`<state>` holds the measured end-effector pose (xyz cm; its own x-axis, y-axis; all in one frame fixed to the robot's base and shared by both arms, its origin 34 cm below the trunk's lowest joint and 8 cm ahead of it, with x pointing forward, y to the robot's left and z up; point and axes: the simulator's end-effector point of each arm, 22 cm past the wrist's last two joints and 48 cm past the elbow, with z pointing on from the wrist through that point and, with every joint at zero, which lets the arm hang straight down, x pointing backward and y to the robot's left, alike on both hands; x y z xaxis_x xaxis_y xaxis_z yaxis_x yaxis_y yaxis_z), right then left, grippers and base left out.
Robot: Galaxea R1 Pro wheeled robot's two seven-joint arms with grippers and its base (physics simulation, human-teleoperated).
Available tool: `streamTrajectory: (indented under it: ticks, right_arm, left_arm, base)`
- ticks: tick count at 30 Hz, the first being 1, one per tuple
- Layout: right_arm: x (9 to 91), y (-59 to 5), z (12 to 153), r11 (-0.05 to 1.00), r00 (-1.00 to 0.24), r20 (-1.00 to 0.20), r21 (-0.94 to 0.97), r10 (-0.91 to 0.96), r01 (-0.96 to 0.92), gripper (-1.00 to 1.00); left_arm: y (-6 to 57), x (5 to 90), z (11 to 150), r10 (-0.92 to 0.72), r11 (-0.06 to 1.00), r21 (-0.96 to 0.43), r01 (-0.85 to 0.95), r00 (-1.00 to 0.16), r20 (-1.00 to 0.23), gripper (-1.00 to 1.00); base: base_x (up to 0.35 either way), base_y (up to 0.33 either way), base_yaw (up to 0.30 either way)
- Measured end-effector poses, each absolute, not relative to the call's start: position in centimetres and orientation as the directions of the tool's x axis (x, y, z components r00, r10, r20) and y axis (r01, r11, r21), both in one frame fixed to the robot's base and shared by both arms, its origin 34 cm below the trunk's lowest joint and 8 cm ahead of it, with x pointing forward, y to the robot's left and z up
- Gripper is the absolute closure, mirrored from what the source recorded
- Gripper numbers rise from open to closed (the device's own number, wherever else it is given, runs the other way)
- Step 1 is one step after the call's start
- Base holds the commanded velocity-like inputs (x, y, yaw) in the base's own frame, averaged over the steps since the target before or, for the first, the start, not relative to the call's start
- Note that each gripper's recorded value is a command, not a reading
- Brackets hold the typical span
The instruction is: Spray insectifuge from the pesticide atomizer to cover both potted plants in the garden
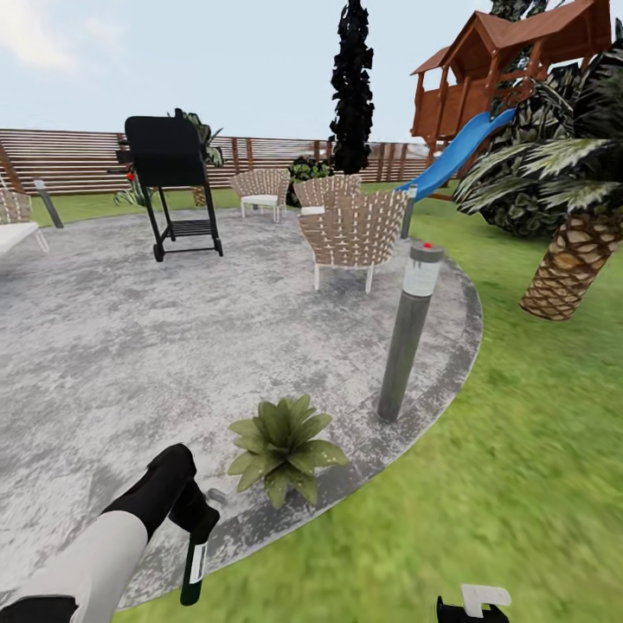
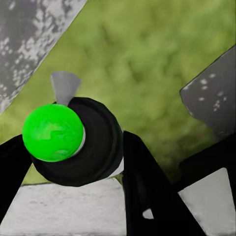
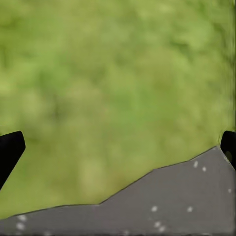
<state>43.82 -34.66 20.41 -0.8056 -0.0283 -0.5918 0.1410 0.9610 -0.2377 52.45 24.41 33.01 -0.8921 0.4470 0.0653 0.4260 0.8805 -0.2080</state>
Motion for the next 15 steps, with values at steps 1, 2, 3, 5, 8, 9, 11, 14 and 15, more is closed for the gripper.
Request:
streamTrajectory:
  ticks: [1, 2, 3, 5, 8, 9, 11, 14, 15]
  right_arm:
    - [43.8, -34.7, 20.4, 0.961, -0.805, -0.592, -0.238, -0.028, 0.141, -1.00]
    - [43.8, -34.7, 20.4, 0.961, -0.806, -0.592, -0.238, -0.028, 0.141, -1.00]
    - [43.8, -34.7, 20.4, 0.961, -0.806, -0.591, -0.238, -0.028, 0.141, -1.00]
    - [43.8, -34.7, 20.4, 0.961, -0.806, -0.591, -0.239, -0.028, 0.142, -1.00]
    - [43.8, -34.9, 20.4, 0.960, -0.805, -0.592, -0.242, -0.030, 0.142, -1.00]
    - [43.8, -35.1, 20.5, 0.959, -0.805, -0.593, -0.244, -0.032, 0.141, -1.00]
    - [43.8, -35.3, 20.5, 0.959, -0.805, -0.593, -0.246, -0.034, 0.141, -1.00]
    - [43.7, -35.5, 20.5, 0.958, -0.806, -0.591, -0.249, -0.035, 0.141, -1.00]
    - [43.7, -35.5, 20.5, 0.958, -0.806, -0.591, -0.250, -0.036, 0.141, -1.00]
  left_arm:
    - [24.7, 52.4, 33.0, 0.448, 0.881, -0.202, 0.427, -0.891, 0.070, 1.00]
    - [25.1, 52.4, 33.0, 0.450, 0.882, -0.192, 0.430, -0.890, 0.077, 1.00]
    - [25.3, 52.4, 33.0, 0.449, 0.884, -0.188, 0.429, -0.890, 0.081, 1.00]
    - [25.8, 52.3, 33.0, 0.444, 0.888, -0.180, 0.424, -0.892, 0.089, 1.00]
    - [26.3, 52.3, 33.1, 0.437, 0.892, -0.173, 0.417, -0.895, 0.095, 1.00]
    - [26.5, 52.3, 33.1, 0.435, 0.893, -0.171, 0.416, -0.895, 0.096, 1.00]
    - [26.5, 52.3, 33.1, 0.433, 0.894, -0.171, 0.414, -0.896, 0.096, 1.00]
    - [26.7, 52.3, 33.1, 0.431, 0.895, -0.170, 0.412, -0.897, 0.096, 1.00]
    - [26.7, 52.3, 33.1, 0.430, 0.896, -0.171, 0.411, -0.898, 0.096, 1.00]
  base:
    - [-0.042, 0.070, -0.296]
    - [-0.077, 0.142, -0.297]
    - [-0.098, 0.193, -0.264]
    - [-0.089, 0.248, -0.136]
    - [-0.031, 0.298, -0.037]
    - [-0.008, 0.315, -0.010]
    - [0.042, 0.322, -0.004]
    - [0.166, 0.293, -0.001]
    - [0.246, 0.253, 0.000]
